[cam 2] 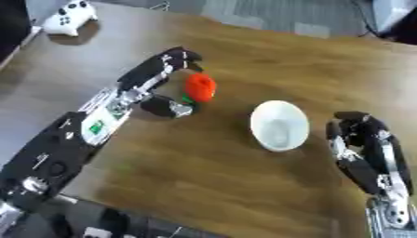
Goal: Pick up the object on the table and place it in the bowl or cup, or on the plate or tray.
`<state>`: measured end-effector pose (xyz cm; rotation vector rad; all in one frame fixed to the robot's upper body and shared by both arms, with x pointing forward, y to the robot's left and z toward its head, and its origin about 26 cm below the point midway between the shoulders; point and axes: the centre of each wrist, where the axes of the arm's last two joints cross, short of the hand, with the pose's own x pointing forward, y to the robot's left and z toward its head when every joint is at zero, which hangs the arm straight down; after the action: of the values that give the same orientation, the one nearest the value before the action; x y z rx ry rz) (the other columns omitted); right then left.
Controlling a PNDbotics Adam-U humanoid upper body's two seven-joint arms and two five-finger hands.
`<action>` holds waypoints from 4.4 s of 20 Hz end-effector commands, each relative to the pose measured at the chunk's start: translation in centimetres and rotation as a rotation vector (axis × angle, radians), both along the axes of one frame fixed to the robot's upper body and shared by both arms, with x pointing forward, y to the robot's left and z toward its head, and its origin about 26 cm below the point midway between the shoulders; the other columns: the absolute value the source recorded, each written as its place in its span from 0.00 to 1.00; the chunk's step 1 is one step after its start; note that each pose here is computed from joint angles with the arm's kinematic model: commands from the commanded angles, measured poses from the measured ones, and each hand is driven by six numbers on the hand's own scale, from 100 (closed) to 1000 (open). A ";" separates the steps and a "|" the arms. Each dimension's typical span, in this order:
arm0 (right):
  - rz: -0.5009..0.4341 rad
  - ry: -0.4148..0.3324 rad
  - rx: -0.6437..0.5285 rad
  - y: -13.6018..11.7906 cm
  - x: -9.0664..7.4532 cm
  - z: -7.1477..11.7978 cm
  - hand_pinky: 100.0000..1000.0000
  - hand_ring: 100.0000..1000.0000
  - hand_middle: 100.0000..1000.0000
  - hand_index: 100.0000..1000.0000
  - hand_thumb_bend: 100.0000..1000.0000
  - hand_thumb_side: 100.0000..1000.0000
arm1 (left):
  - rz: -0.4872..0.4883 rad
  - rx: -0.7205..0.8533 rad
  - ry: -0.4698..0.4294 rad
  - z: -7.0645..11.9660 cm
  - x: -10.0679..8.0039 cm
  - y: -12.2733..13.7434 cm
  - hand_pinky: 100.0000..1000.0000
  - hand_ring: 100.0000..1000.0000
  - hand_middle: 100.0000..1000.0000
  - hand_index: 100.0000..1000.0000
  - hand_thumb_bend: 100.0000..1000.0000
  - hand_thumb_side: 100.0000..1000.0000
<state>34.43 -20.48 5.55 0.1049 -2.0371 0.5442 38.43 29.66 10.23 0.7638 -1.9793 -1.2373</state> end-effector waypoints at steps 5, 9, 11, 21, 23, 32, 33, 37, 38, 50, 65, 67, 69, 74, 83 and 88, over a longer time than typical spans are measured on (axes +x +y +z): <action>0.021 -0.040 -0.008 0.1 0.4 1.3 0.05 0.31 0.39 0.64 0.27 0.23 | -0.028 0.029 -0.020 0.8 0.5 -0.3 1.00 0.85 0.80 0.76 0.39 0.52; 0.027 -0.047 -0.008 0.3 0.5 1.4 0.05 0.31 0.39 0.63 0.27 0.23 | -0.047 0.062 -0.019 0.9 0.6 -0.3 1.00 0.85 0.80 0.76 0.39 0.52; 0.030 -0.050 -0.008 0.4 0.6 1.5 0.05 0.31 0.39 0.63 0.27 0.23 | -0.058 0.080 -0.022 1.0 0.6 -0.2 1.00 0.85 0.80 0.76 0.39 0.53; 0.042 -0.059 -0.006 0.6 0.7 1.8 0.05 0.31 0.39 0.63 0.27 0.23 | -0.069 0.123 -0.027 1.6 1.0 0.7 1.00 0.83 0.79 0.76 0.39 0.53; 0.043 -0.060 -0.006 0.6 0.8 1.8 0.05 0.31 0.38 0.63 0.27 0.23 | -0.070 0.124 -0.021 1.3 1.1 0.9 1.00 0.83 0.78 0.75 0.38 0.53; 0.049 -0.064 -0.003 0.7 0.9 2.0 0.05 0.30 0.38 0.63 0.27 0.23 | -0.047 0.140 0.005 0.3 1.2 1.9 1.00 0.82 0.77 0.75 0.36 0.52; 0.050 -0.065 -0.003 0.7 0.9 2.0 0.05 0.30 0.38 0.63 0.27 0.23 | -0.044 0.145 0.006 0.2 1.3 2.0 1.00 0.82 0.77 0.75 0.36 0.52; 0.055 -0.065 -0.002 0.7 0.9 2.0 0.05 0.30 0.38 0.63 0.26 0.23 | -0.038 0.168 -0.006 0.7 1.4 2.5 1.00 0.81 0.76 0.75 0.36 0.52; 0.056 -0.064 -0.002 0.7 0.9 2.0 0.05 0.30 0.38 0.63 0.26 0.23 | -0.037 0.174 -0.010 0.9 1.5 2.6 1.00 0.81 0.76 0.75 0.36 0.52; 0.069 -0.063 -0.002 0.9 0.9 2.0 0.04 0.30 0.38 0.63 0.26 0.23 | -0.018 0.219 -0.045 2.8 2.2 3.6 1.00 0.79 0.76 0.75 0.37 0.52; 0.066 -0.063 0.000 0.8 0.9 2.0 0.04 0.30 0.38 0.63 0.25 0.23 | 0.021 0.215 -0.027 1.5 2.2 3.9 0.81 0.29 0.24 0.29 0.16 0.11; 0.066 -0.062 0.000 0.8 0.9 2.0 0.04 0.30 0.38 0.63 0.25 0.23 | 0.025 0.216 -0.026 1.4 2.2 3.9 0.77 0.25 0.19 0.24 0.16 0.05; 0.065 -0.061 0.000 0.8 0.9 2.0 0.04 0.30 0.38 0.63 0.25 0.23 | 0.028 0.219 -0.023 1.3 2.2 3.9 0.72 0.21 0.14 0.21 0.21 0.00; 0.063 -0.059 0.001 0.7 0.9 1.9 0.04 0.30 0.38 0.63 0.25 0.23 | 0.024 0.250 0.006 1.2 2.2 3.7 0.64 0.15 0.05 0.11 0.25 0.00; 0.059 -0.053 0.001 0.6 0.8 1.7 0.05 0.30 0.37 0.63 0.24 0.23 | -0.016 0.278 -0.044 5.2 1.6 1.4 0.72 0.11 0.04 0.12 0.24 0.00; 0.054 -0.040 -0.008 0.3 0.7 1.4 0.04 0.30 0.37 0.63 0.24 0.23 | -0.065 0.247 -0.173 10.9 0.4 -1.3 0.78 0.07 0.06 0.15 0.25 0.00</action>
<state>35.04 -19.65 6.42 0.1620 -2.0658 0.5846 39.35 28.45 18.59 0.9158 -1.9762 -1.5198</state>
